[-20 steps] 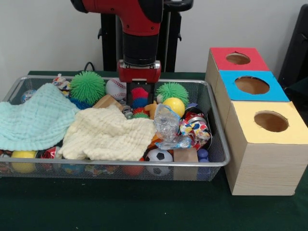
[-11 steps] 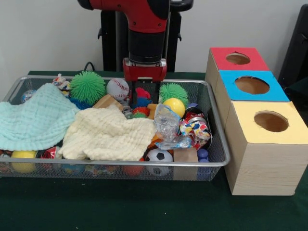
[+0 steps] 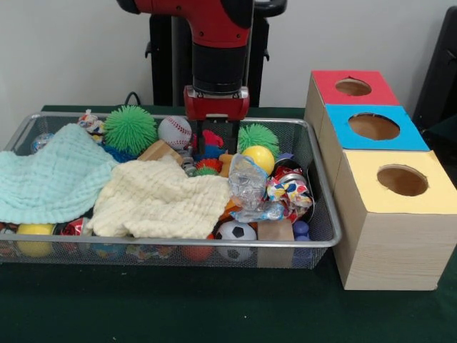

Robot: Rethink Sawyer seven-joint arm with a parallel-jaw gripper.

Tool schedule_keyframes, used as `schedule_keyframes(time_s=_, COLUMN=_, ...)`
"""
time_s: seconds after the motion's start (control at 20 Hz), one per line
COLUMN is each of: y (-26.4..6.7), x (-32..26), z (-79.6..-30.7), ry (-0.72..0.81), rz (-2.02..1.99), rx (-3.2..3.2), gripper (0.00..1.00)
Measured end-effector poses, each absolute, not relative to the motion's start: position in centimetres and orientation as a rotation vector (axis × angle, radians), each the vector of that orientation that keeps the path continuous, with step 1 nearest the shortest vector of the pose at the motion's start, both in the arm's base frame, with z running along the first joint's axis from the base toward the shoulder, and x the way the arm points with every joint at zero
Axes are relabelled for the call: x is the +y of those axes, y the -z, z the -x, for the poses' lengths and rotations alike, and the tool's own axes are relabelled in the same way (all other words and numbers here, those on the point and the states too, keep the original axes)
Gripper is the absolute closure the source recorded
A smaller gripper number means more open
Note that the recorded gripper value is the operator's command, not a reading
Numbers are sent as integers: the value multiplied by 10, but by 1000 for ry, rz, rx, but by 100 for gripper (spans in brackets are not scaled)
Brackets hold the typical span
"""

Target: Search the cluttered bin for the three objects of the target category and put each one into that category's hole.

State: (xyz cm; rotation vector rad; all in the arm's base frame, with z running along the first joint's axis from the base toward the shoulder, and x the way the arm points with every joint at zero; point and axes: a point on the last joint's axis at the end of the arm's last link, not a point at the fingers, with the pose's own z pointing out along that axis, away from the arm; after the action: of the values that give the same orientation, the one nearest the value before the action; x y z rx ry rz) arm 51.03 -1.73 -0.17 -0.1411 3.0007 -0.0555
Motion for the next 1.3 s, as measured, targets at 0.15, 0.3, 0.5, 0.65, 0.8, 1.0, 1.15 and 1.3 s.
schedule_keyframes(time_s=0.15, y=4, x=-14, z=-509, ry=52, rz=150, rx=3005, gripper=0)
schedule_keyframes(time_s=0.3, y=10, x=-6, z=-505, ry=41, rz=169, rx=3018, gripper=0)
schedule_keyframes(time_s=0.5, y=19, x=7, z=-498, ry=25, rz=199, rx=3037, gripper=0)
schedule_keyframes(time_s=0.65, y=25, x=15, z=-495, ry=18, rz=222, rx=3045, gripper=0)
schedule_keyframes(time_s=0.8, y=27, x=16, z=-497, ry=22, rz=227, rx=3042, gripper=0)
schedule_keyframes(time_s=1.0, y=29, x=12, z=-505, ry=32, rz=225, rx=3030, gripper=0)
schedule_keyframes(time_s=1.15, y=34, x=12, z=-507, ry=31, rz=226, rx=3030, gripper=0)
schedule_keyframes(time_s=1.3, y=39, x=13, z=-507, ry=29, rz=226, rx=3032, gripper=0)
